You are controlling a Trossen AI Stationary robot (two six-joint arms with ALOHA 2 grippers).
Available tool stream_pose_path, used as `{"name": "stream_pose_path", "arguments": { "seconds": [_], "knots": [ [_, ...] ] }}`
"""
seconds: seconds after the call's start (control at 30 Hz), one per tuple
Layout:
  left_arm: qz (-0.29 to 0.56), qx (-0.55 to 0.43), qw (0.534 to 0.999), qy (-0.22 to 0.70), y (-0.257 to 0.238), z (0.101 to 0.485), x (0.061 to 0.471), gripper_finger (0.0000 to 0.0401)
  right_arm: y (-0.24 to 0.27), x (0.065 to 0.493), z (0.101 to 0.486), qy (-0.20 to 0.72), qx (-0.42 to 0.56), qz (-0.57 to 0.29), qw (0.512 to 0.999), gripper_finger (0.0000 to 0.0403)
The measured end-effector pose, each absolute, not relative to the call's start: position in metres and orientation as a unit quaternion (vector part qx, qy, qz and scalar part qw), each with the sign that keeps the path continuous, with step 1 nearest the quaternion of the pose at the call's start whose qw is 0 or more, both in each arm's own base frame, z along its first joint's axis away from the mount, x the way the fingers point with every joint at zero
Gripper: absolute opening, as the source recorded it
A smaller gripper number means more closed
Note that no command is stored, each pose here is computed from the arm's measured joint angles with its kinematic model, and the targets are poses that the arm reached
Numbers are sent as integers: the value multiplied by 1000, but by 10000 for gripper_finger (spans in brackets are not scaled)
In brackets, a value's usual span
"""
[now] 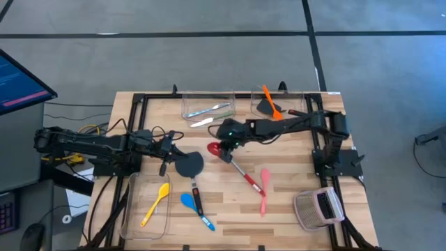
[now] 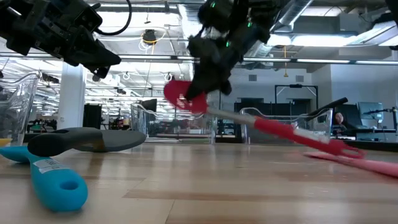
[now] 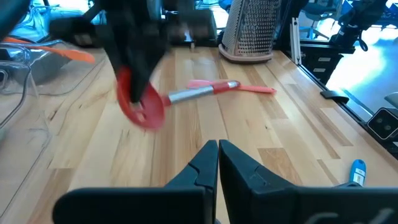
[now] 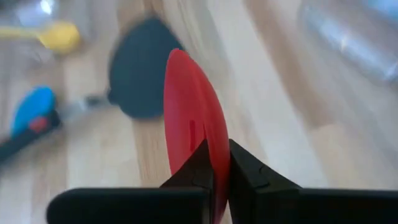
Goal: Pick & Place Kitchen Items
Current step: Put the red serving spoon into the bottom transparent bin
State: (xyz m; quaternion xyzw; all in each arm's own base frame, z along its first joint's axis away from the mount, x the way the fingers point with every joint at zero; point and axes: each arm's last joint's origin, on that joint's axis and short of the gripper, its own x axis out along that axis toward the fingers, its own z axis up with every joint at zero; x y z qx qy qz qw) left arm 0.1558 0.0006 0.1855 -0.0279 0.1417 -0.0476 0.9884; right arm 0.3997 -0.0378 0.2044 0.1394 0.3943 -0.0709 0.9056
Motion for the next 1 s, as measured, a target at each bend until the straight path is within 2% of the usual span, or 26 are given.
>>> {"name": "stream_pose_path", "arguments": {
  "seconds": [0.3,0.5,0.73,1.0],
  "knots": [
    [-48,-27,989,135,1,187,156,3,-38,372,293,252,88,-69,961,11],
    [-49,-21,996,66,1,200,159,3,-34,360,337,138,43,-53,988,11],
    [-50,-15,999,-8,1,214,160,3,-25,362,352,70,-4,-34,997,11],
    [-10,-16,1000,-11,3,213,165,5,-19,363,359,34,-31,-25,999,11]
  ]
}}
